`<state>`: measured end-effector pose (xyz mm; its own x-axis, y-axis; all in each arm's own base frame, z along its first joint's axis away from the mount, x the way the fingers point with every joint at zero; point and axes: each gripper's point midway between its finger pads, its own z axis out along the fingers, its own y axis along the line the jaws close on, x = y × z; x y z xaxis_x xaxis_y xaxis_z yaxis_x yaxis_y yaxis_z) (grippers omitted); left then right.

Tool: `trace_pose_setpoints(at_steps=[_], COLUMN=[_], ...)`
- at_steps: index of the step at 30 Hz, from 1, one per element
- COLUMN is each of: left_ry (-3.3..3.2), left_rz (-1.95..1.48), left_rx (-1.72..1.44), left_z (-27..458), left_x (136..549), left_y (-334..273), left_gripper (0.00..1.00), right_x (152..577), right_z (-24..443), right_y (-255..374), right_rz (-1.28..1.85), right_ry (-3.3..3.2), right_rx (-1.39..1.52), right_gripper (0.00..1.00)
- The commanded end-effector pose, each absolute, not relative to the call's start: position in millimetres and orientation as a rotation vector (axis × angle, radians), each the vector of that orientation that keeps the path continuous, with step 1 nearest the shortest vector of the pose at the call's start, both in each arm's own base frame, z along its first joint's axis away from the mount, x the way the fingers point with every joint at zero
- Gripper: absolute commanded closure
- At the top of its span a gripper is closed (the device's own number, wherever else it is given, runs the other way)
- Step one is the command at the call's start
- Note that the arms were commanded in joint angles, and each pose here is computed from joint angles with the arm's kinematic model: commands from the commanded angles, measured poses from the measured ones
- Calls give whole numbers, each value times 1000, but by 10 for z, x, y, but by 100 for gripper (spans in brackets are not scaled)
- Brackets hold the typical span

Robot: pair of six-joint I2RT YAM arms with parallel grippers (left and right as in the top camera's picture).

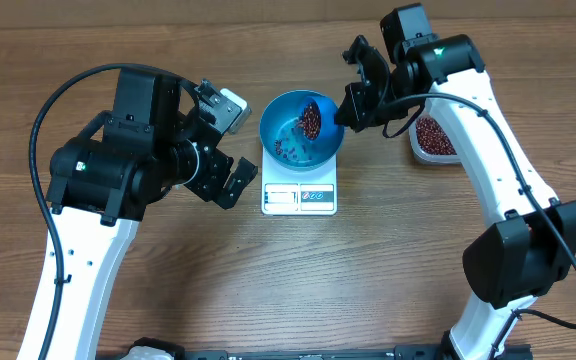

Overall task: Scoop item into bowl and weigh 150g on scale
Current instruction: 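Lift the filled blue scoop and carry it left over the teal bowl, then tilt the scoop with the right gripper to pour beans into the bowl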

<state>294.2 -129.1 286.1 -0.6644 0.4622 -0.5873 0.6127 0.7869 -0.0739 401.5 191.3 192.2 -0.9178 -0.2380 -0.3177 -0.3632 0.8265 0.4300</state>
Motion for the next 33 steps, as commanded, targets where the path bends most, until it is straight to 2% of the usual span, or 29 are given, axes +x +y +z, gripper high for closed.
trace_pose_setpoints(at_steps=[1,8,26,33], left_ry=[2384,2384,2384,2384], left_rz=[-369,-369,-369,-369], left_rx=[821,821,821,821], left_z=[2935,2935,2935,2935], left_x=[2940,2940,2940,2940], left_y=[-1323,-1323,-1323,-1323], left_gripper=[0,0,1,0], right_x=[4055,4017,3999,3935], right_z=[2128,2067,2336,2325], right_y=[1982,2044,2042,2121], right_rz=[708,509,519,374], right_ry=[2694,2704,2630,2622], right_rx=[-488,-546,-525,-575], right_gripper=[96,96,96,96])
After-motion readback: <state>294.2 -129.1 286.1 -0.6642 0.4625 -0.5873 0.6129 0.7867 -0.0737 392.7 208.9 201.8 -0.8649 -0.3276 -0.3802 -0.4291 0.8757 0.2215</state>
